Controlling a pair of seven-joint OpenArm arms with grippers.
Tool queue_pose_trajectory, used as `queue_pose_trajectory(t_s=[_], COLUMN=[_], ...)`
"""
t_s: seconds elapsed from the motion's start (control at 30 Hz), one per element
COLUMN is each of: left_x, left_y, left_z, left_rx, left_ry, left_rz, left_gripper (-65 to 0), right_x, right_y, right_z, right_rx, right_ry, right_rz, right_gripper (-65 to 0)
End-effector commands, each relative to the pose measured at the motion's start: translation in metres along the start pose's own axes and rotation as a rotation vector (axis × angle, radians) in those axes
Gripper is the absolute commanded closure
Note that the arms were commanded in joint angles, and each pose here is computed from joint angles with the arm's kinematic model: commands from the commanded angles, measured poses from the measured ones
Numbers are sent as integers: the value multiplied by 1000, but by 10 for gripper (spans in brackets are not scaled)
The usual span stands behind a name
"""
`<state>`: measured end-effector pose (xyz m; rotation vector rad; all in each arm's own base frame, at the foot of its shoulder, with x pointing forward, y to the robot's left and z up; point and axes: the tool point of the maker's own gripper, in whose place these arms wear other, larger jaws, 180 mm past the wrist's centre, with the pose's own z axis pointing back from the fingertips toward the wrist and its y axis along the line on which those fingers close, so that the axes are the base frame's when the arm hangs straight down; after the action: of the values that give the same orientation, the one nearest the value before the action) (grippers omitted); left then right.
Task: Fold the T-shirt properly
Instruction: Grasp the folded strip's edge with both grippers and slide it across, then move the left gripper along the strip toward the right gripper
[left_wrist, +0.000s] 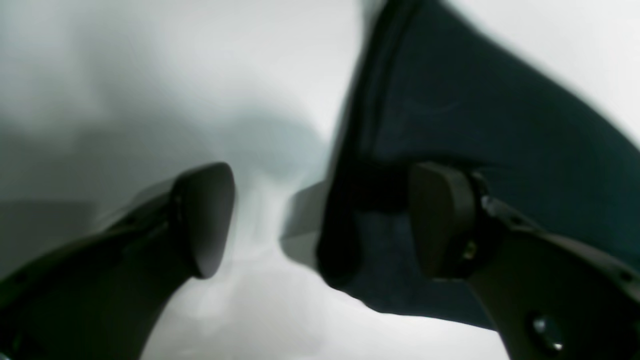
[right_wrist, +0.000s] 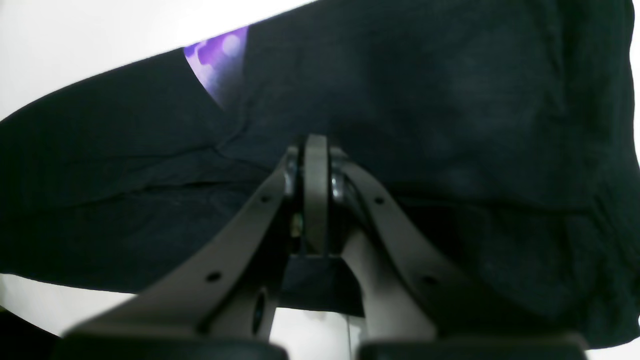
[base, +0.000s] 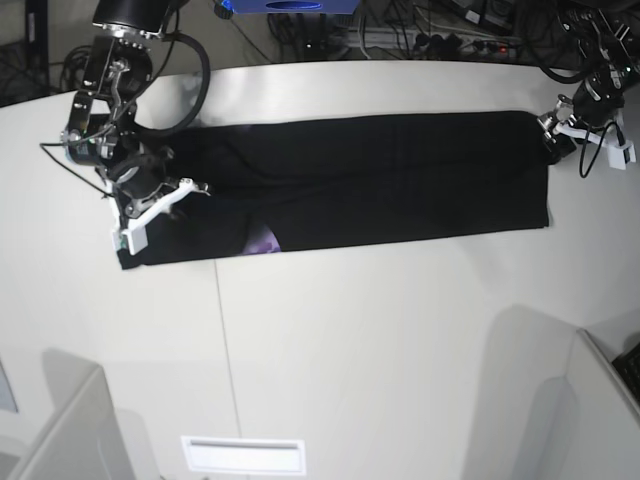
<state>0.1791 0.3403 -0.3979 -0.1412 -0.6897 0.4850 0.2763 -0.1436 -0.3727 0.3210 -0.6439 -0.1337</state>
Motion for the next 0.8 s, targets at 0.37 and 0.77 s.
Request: queue_pose_trajectory(t_s=[0.37,0.77], left_x=[-9,3], left_y=[-6,-8], left_z=[-29,-32], left_rx=[-28,-31], left_ry=[52,12], left_rz=[6,9], left_gripper=[-508,0], right_x=[4,0], right_y=[0,-2], right_z=[6,6], right_rx=[4,0], right_ry=[-32,-23], right_rz=[6,4], right_gripper=[0,0])
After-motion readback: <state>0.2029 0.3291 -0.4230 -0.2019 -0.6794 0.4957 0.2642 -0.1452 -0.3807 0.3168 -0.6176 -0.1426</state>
